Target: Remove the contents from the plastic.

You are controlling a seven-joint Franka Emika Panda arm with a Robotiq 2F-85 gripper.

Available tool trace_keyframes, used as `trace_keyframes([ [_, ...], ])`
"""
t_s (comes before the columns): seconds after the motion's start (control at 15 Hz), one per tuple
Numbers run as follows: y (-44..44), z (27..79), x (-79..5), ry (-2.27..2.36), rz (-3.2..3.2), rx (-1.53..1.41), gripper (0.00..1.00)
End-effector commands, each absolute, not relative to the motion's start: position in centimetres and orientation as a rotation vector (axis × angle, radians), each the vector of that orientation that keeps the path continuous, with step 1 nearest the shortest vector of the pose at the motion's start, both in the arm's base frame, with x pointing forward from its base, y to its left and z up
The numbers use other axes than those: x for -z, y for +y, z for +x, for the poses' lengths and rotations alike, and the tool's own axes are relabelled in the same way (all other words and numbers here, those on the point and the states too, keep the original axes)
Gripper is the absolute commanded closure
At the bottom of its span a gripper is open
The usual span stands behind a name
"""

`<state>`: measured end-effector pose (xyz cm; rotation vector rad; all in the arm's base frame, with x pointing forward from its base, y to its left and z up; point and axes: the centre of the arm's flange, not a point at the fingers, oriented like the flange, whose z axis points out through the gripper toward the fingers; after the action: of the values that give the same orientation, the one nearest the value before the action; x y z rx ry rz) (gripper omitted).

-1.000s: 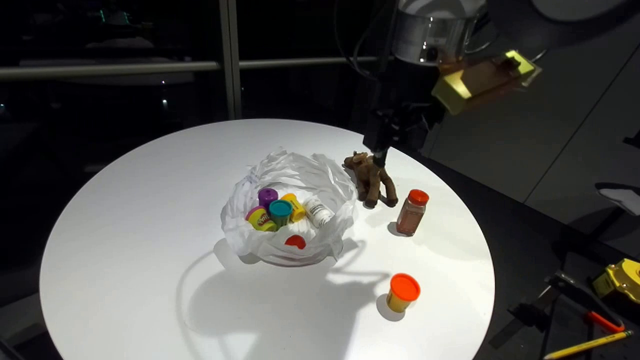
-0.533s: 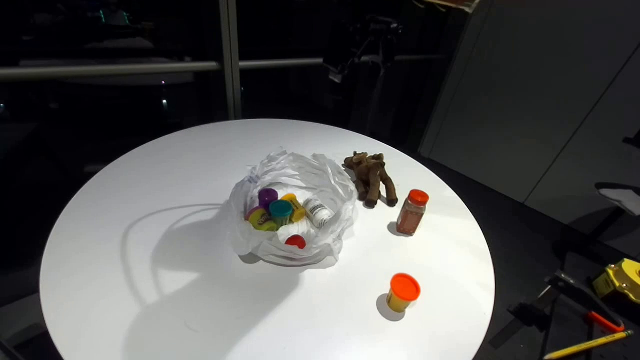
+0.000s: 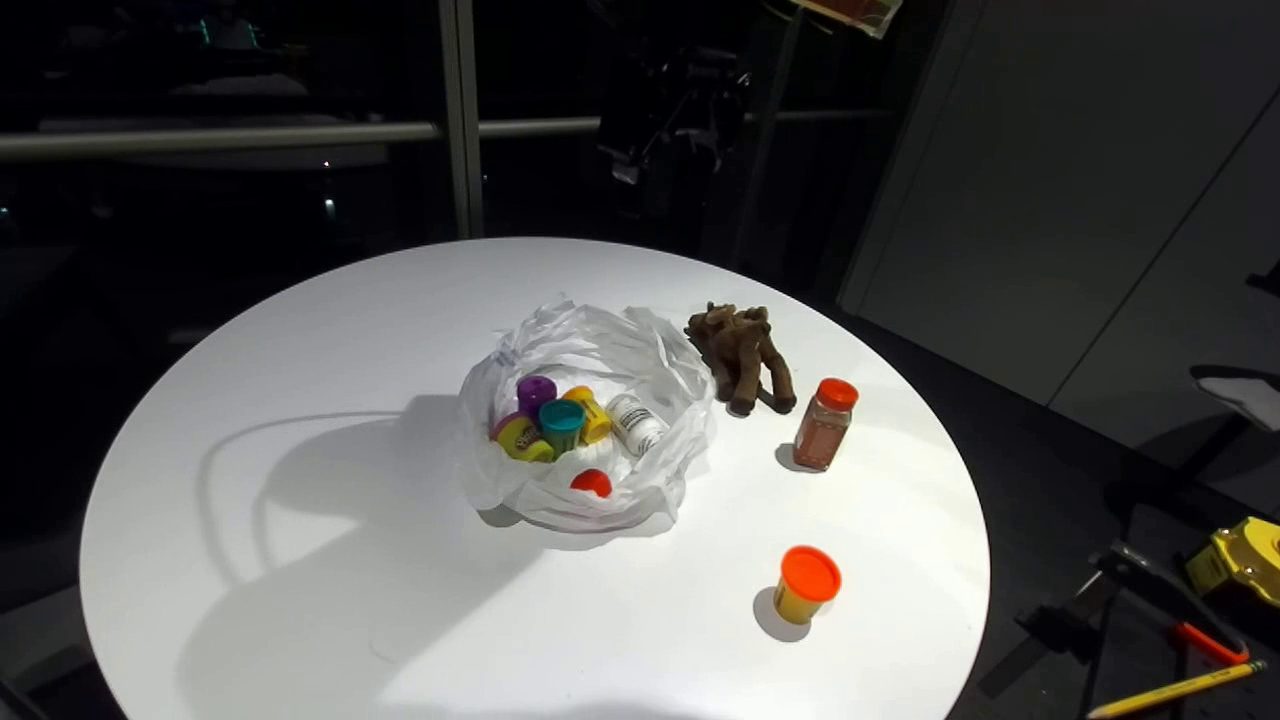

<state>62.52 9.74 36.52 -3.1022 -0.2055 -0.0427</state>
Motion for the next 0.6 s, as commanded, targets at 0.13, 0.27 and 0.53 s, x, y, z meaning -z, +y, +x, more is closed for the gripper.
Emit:
trace_keyframes([
  [0.13, 9.6, 62.6, -36.6, -0.207, -3.102, 0.042, 0.00],
  [0.27, 10.7, 63.2, -35.3, -0.197, -3.105, 0.058, 0.00],
  [0.53, 14.2, 64.0, -31.6, -0.169, -3.106, 0.112, 0.00],
])
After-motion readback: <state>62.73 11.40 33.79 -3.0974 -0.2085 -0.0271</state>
